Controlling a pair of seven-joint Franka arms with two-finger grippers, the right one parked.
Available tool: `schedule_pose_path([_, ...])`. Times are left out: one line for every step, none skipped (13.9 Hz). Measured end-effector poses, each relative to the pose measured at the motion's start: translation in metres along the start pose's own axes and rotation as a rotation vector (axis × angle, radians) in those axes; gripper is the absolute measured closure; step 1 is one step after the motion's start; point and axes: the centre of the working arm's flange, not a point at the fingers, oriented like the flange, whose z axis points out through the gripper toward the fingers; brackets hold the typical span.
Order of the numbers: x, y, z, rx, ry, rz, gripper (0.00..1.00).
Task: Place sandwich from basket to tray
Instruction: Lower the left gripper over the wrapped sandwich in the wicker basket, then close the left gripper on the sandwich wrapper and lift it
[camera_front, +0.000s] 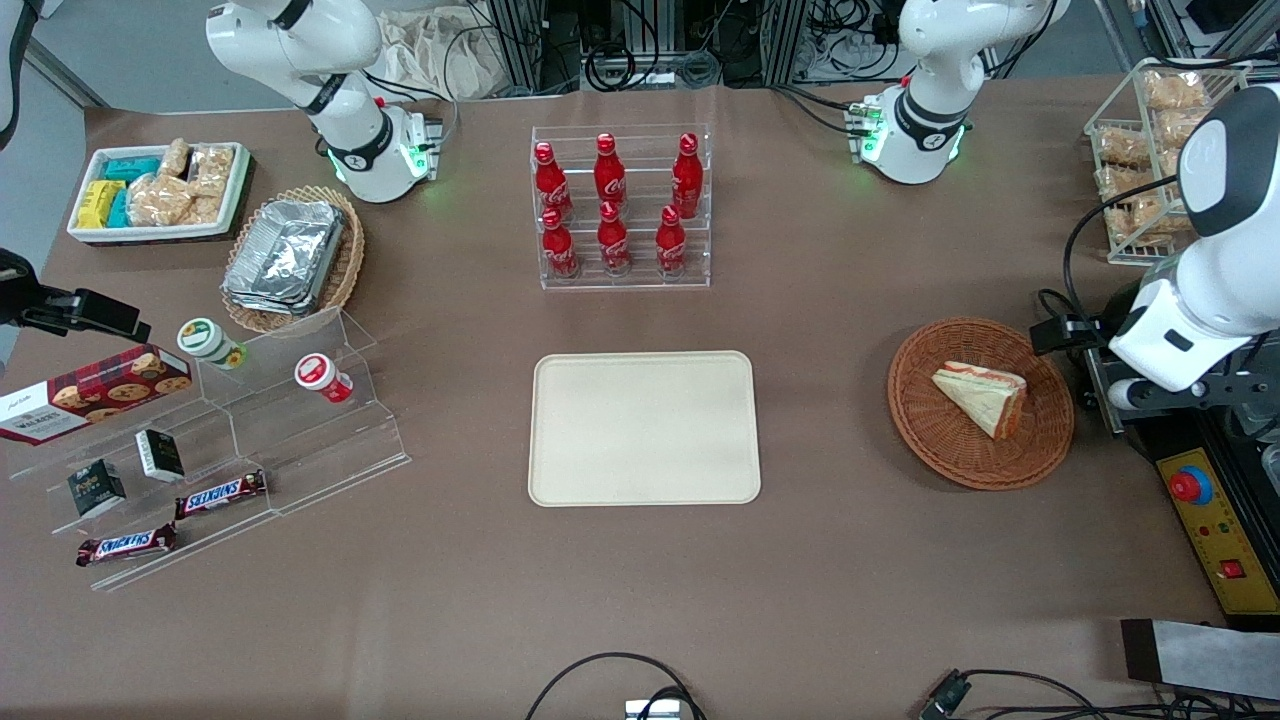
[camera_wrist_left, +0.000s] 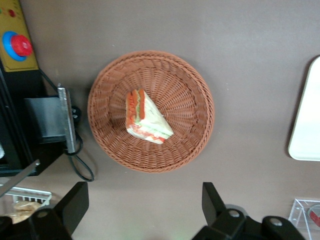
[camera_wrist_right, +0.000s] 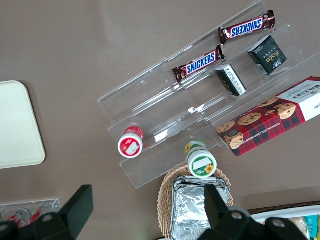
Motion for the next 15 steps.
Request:
schedule_pose_path([-0.001,-0.001,-0.004,0.002,0.001,-0.001,0.00])
schedule_pose_path([-0.001,-0.001,-0.006,0.004,0.000,-0.004,0.00])
schedule_pose_path([-0.001,-0.001,-0.006,0.006,-0.001,-0.009,0.00])
schedule_pose_path([-0.001,-0.001,-0.005,0.006,-0.005,-0.021,0.00])
schedule_pose_path([0.000,-0.001,-0.002,0.006,-0.014,-0.041,0.00])
schedule_pose_path([0.002,-0.001,0.005,0.009,-0.029,-0.066,0.00])
schedule_pose_path([0.005,-0.001,0.017,0.015,-0.050,-0.100,0.00])
schedule_pose_path([0.010,0.000,0.033,0.019,-0.068,-0.150,0.00])
schedule_pose_path([0.015,0.002,0.053,0.019,-0.074,-0.216,0.00])
schedule_pose_path([0.019,0.005,0.075,0.019,-0.075,-0.287,0.00])
schedule_pose_path([0.021,0.008,0.099,0.017,-0.068,-0.353,0.00])
schedule_pose_path([0.023,0.011,0.122,0.010,-0.051,-0.405,0.00])
schedule_pose_path([0.023,0.011,0.142,0.002,-0.034,-0.438,0.00])
schedule_pose_path([0.022,0.007,0.159,-0.008,-0.018,-0.462,0.00])
schedule_pose_path([0.022,0.000,0.174,-0.020,0.002,-0.479,0.00])
